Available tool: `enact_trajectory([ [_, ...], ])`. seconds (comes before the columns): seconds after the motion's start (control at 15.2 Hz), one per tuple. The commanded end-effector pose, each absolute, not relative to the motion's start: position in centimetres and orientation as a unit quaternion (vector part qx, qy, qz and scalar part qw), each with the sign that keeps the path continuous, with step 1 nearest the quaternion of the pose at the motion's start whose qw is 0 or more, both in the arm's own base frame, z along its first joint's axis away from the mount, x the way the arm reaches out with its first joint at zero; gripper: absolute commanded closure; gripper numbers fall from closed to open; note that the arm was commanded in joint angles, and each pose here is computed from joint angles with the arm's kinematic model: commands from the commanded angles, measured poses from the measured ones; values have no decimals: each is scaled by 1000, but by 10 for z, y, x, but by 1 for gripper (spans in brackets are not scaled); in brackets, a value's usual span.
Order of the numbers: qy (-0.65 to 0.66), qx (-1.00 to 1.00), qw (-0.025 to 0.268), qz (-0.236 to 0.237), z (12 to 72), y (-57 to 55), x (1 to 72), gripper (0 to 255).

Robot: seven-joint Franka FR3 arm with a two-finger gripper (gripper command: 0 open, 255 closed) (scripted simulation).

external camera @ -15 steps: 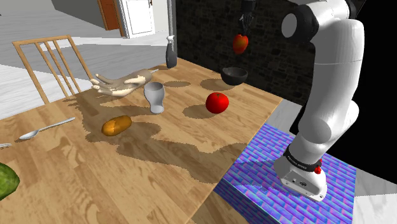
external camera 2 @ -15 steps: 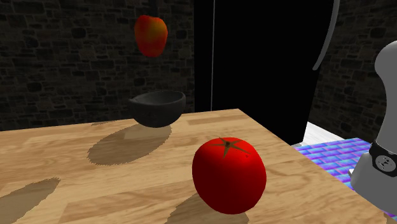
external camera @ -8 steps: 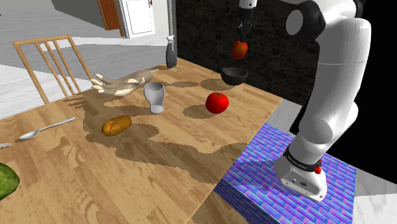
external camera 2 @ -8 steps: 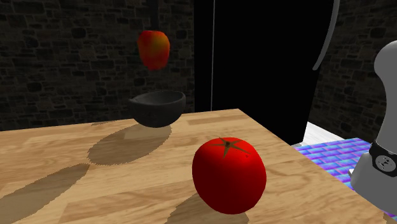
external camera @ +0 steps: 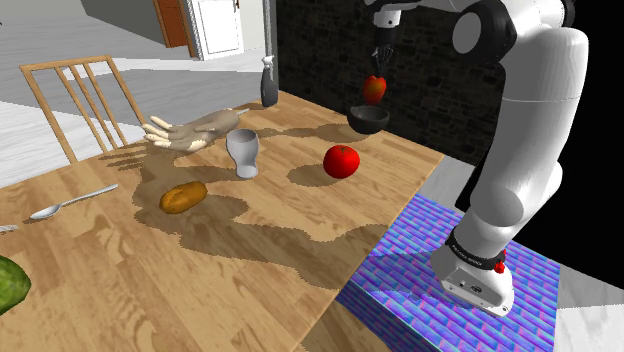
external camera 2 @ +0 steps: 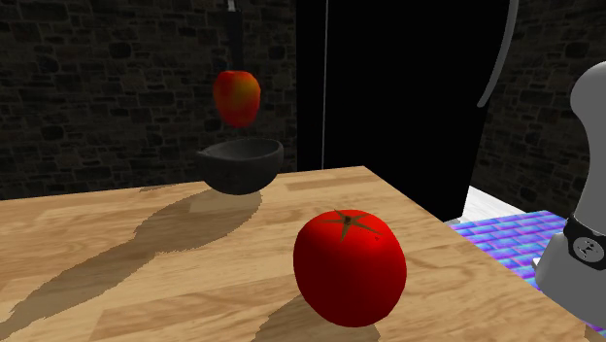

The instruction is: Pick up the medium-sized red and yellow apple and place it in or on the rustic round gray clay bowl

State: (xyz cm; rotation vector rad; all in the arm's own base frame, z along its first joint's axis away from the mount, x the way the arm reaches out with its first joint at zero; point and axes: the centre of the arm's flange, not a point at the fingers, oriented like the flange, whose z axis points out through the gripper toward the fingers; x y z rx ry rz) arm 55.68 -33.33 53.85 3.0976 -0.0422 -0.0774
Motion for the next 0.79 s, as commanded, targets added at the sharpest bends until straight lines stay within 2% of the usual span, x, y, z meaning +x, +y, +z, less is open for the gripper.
enact_trajectory([
  [0.0,-14,999,22,-25,527,-333,557,255],
  [0.33,-14,999,22,-25,500,-333,557,255],
  [0.73,-14,999,22,-25,500,-333,557,255],
])
